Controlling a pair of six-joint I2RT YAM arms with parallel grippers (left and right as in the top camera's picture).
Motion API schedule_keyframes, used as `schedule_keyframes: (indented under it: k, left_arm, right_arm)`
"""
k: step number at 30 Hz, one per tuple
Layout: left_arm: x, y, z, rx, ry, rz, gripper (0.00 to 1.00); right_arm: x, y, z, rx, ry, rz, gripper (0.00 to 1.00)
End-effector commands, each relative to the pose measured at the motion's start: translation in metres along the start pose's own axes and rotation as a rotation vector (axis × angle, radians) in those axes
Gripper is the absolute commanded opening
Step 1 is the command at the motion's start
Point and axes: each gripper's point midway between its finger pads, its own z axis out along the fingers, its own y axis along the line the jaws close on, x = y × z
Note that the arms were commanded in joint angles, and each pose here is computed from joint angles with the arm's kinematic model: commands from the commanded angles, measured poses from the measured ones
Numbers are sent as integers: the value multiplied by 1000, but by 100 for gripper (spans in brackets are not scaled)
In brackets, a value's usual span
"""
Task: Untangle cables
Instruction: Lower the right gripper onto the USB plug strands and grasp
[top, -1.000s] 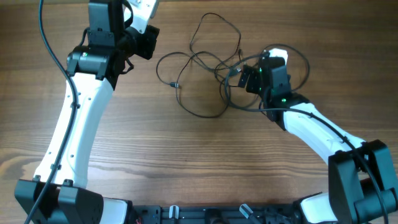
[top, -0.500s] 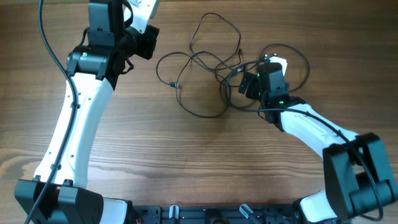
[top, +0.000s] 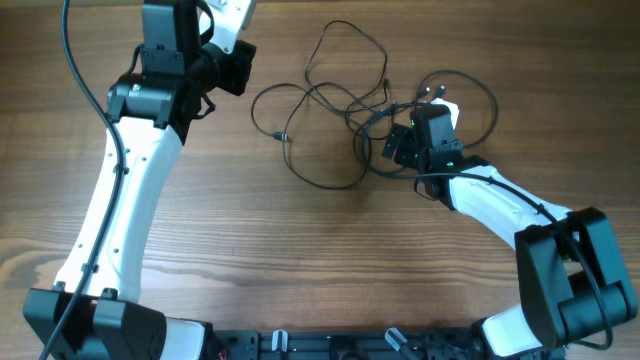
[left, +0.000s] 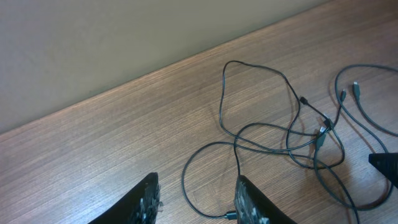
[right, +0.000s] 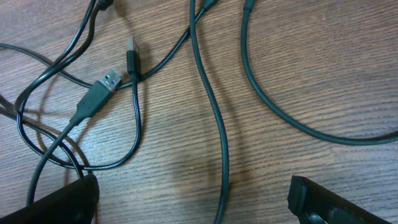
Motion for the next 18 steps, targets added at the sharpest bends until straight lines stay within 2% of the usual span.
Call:
schedule_keyframes:
  k: [1,18]
  left_arm:
    - [-6,-1,-10,-5,-26,-4,41]
    - [-6,-1,-10,-4,-27,-3,40]
  right_arm:
    - [9,0,4,-1,37,-2,100]
    - [12,2,13,-9,38,-51,99]
